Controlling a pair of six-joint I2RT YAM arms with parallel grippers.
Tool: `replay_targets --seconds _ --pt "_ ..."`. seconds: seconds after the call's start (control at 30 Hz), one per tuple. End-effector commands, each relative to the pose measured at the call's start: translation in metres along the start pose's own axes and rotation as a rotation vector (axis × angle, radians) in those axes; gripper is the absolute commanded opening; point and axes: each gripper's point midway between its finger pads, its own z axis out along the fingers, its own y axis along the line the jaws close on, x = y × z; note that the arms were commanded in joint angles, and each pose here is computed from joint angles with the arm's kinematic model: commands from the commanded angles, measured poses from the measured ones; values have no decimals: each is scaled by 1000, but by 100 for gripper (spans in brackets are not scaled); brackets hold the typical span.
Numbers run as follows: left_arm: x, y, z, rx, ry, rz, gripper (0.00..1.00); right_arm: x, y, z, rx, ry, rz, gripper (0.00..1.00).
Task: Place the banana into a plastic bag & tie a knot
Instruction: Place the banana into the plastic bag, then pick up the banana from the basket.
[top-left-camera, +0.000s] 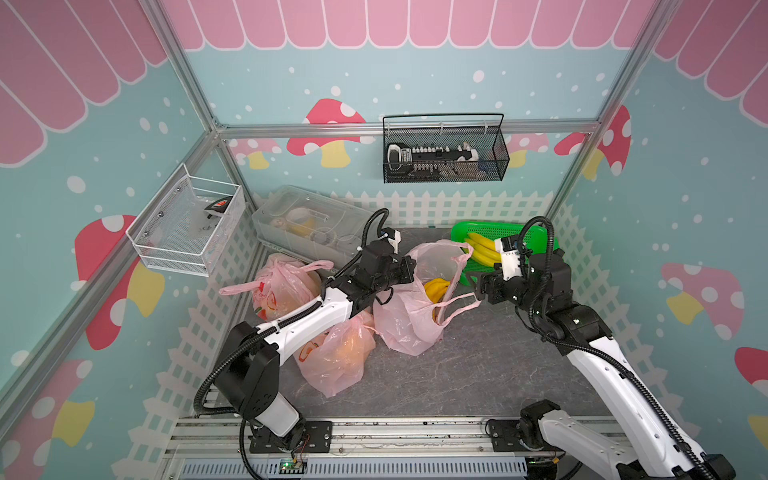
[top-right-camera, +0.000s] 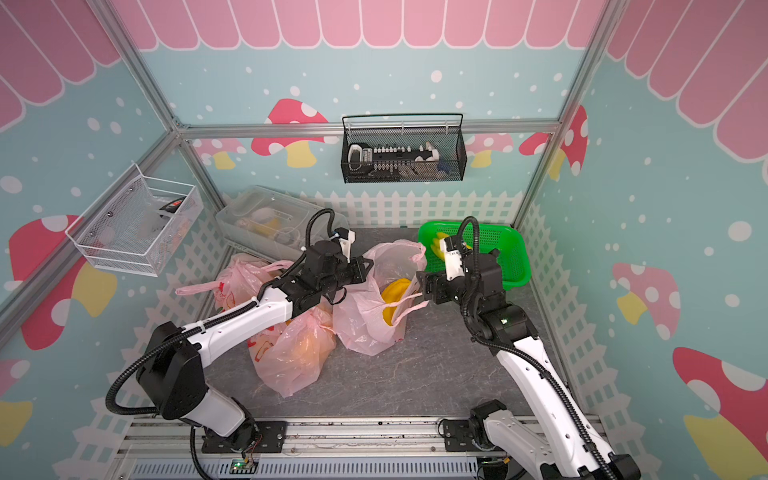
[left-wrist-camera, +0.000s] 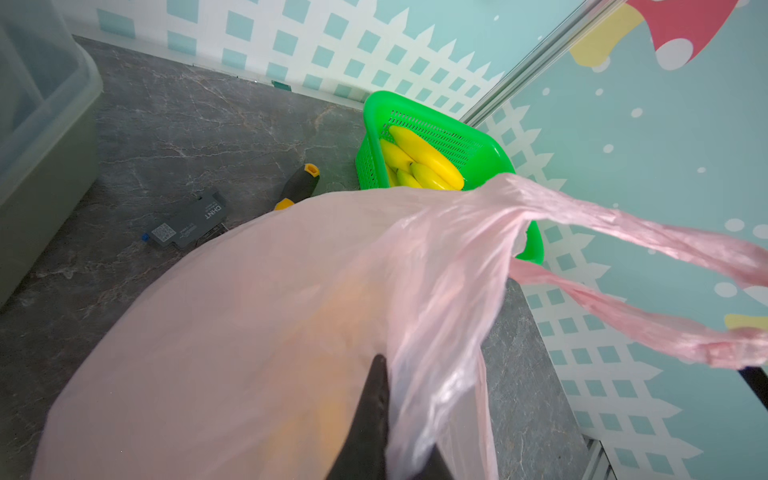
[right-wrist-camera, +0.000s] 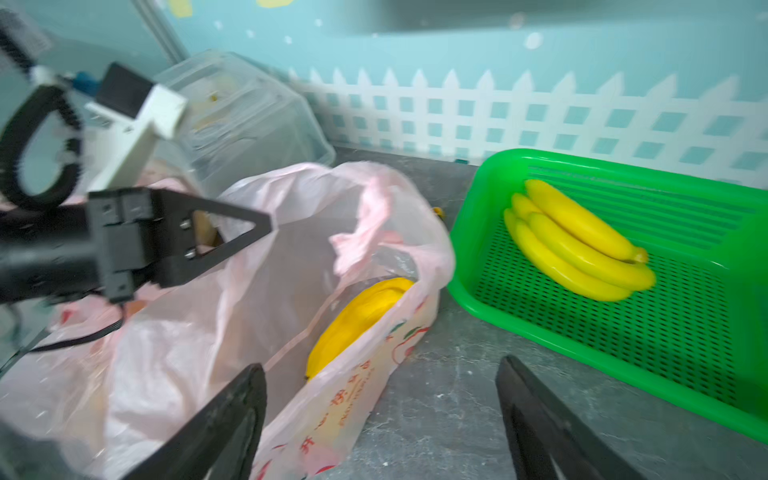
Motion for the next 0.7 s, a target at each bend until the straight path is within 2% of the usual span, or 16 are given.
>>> replay_targets --seconds 0.0,0.13,0.23,0.47,0.67 --pt "-7 -2 -3 -5 -17 -4 0 -1 -47 12 172 25 142 88" --pt "-5 0 -7 -5 -23 -7 0 13 -98 51 313 92 322 87" --pt "-4 2 -11 -7 -29 -10 0 18 -124 86 351 94 414 88" --pt "0 3 -16 -3 -27 -4 0 26 -176 161 440 147 497 91" --pt "4 6 -15 -10 -22 5 0 21 -199 208 455 191 465 92"
